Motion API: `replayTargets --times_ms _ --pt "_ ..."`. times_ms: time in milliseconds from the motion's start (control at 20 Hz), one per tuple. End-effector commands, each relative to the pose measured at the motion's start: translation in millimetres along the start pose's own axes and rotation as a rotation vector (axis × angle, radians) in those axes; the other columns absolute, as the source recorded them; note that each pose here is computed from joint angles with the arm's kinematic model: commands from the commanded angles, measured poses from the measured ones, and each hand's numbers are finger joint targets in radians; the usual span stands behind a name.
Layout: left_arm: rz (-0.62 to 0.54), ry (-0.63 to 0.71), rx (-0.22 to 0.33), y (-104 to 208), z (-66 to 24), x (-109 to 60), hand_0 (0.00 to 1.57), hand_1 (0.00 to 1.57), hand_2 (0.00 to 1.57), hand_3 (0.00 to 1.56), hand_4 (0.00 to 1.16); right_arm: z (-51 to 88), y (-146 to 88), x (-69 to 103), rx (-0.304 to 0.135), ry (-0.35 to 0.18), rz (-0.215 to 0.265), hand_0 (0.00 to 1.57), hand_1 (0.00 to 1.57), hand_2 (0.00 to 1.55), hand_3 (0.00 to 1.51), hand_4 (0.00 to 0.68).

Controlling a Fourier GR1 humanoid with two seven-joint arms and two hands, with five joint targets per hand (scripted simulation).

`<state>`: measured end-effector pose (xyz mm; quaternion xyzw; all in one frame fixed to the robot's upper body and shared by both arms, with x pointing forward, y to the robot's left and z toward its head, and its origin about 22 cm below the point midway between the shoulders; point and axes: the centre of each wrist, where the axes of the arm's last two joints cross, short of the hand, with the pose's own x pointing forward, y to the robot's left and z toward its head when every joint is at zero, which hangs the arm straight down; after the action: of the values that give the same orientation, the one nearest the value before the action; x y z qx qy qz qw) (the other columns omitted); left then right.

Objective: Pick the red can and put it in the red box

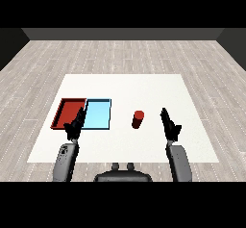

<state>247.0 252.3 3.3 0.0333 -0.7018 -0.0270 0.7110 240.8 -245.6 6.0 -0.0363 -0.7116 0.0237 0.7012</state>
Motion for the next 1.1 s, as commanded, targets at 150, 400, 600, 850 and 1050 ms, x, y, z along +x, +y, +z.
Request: replayTargets --times_ms 150,400,600,850,1050 --pt "-0.029 -0.012 0.036 2.4 4.8 -0.8 0.0 0.0 0.0 0.0 0.0 0.7 -5.5 -4.0 0.001 0.03 0.033 0.0 0.0 0.0 0.0 0.0" --pt "0.067 -0.379 0.045 -7.3 7.1 10.9 0.0 0.0 0.0 0.0 0.0 -0.3 -13.3 5.6 0.065 -0.234 -0.127 0.0 0.0 0.0 0.0 0.0" --pt "0.075 -0.389 0.059 -1.1 2.3 1.4 0.0 0.0 0.0 0.0 0.0 0.9 6.0 10.3 0.091 -0.275 -0.15 0.0 0.0 0.0 0.0 0.0" --pt "0.045 -0.414 0.055 21.5 13.8 10.2 0.0 0.0 0.0 0.0 0.0 5.4 -4.0 -31.6 0.09 -0.26 -0.141 0.0 0.0 0.0 0.0 0.0" --pt "0.066 -0.418 0.04 -5.1 6.1 3.3 0.0 0.0 0.0 0.0 0.0 12.4 -10.0 -16.2 0.054 -0.255 -0.129 0.0 0.0 0.0 0.0 0.0"
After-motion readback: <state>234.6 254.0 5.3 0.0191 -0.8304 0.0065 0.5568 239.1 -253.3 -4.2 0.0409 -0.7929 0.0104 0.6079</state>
